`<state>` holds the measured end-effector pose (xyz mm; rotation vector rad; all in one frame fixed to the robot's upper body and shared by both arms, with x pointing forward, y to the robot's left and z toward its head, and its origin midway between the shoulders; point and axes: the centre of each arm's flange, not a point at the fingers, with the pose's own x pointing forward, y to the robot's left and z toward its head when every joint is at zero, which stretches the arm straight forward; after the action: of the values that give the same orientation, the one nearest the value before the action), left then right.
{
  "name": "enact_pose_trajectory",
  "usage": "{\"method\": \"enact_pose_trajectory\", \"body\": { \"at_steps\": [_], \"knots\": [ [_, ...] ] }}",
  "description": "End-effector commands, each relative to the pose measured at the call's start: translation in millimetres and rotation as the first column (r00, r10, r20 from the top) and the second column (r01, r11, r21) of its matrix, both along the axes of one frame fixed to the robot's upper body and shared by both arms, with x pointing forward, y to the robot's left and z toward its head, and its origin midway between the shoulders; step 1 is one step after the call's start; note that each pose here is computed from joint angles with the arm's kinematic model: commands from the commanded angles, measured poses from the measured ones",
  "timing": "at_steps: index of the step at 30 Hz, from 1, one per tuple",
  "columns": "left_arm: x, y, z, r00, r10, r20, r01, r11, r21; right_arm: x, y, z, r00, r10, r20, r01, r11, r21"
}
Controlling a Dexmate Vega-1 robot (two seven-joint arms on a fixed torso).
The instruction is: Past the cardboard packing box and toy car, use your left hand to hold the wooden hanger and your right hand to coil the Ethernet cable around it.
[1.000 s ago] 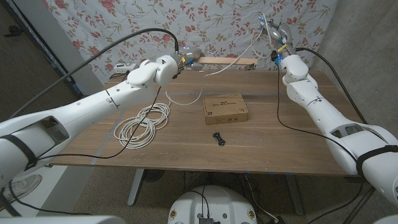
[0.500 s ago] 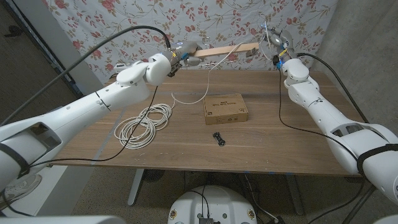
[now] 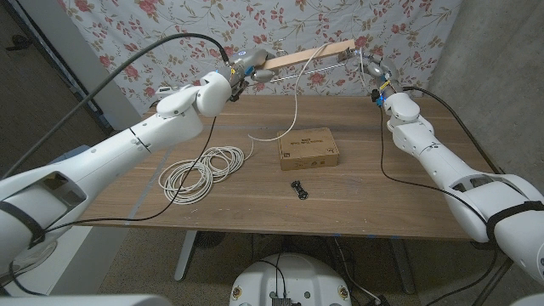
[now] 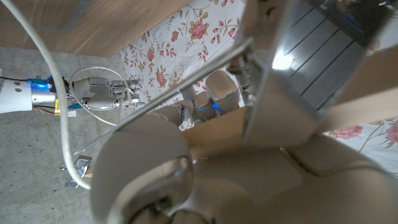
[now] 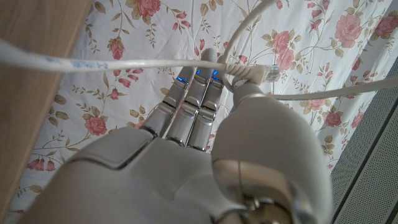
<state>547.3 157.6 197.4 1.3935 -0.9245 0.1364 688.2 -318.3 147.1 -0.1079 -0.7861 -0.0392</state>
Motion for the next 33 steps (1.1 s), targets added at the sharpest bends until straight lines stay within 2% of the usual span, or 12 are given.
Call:
{"method": "enact_pose_trajectory", "body": {
  "at_steps": [1, 16, 17, 18, 22, 27, 33],
  "knots": [
    [7.5, -3.6, 5.0, 0.997, 0.064, 0.048, -0.063, 0.998, -0.010, 1.8, 13.3, -40.6, 0.996, 0.088, -0.017, -0.088, 0.996, -0.020],
    [13.6, -16.5, 11.3, 0.974, 0.196, 0.117, -0.202, 0.978, 0.046, -4.0, 23.7, -105.1, 0.981, 0.188, -0.056, -0.188, 0.982, 0.007],
    [14.2, -18.8, 12.6, 0.971, 0.206, 0.125, -0.214, 0.976, 0.051, -5.1, 24.9, -112.8, 0.979, 0.194, -0.063, -0.194, 0.981, 0.006],
    [14.3, -18.9, 12.7, 0.970, 0.207, 0.126, -0.215, 0.975, 0.051, -5.1, 24.9, -112.9, 0.979, 0.194, -0.063, -0.194, 0.981, 0.007],
    [14.9, -25.3, 12.8, 0.952, 0.254, 0.169, -0.264, 0.964, 0.039, -7.3, 27.2, -130.8, 0.968, 0.234, -0.089, -0.234, 0.972, 0.011],
    [16.2, -29.9, 9.8, 0.918, 0.319, 0.234, -0.328, 0.945, -0.002, -8.5, 29.1, -140.8, 0.954, 0.278, -0.115, -0.281, 0.959, -0.016],
    [17.4, -31.1, 8.8, 0.885, 0.375, 0.277, -0.375, 0.925, -0.054, -13.4, 32.8, -144.8, 0.934, 0.325, -0.145, -0.338, 0.938, -0.080]
  ]
}}
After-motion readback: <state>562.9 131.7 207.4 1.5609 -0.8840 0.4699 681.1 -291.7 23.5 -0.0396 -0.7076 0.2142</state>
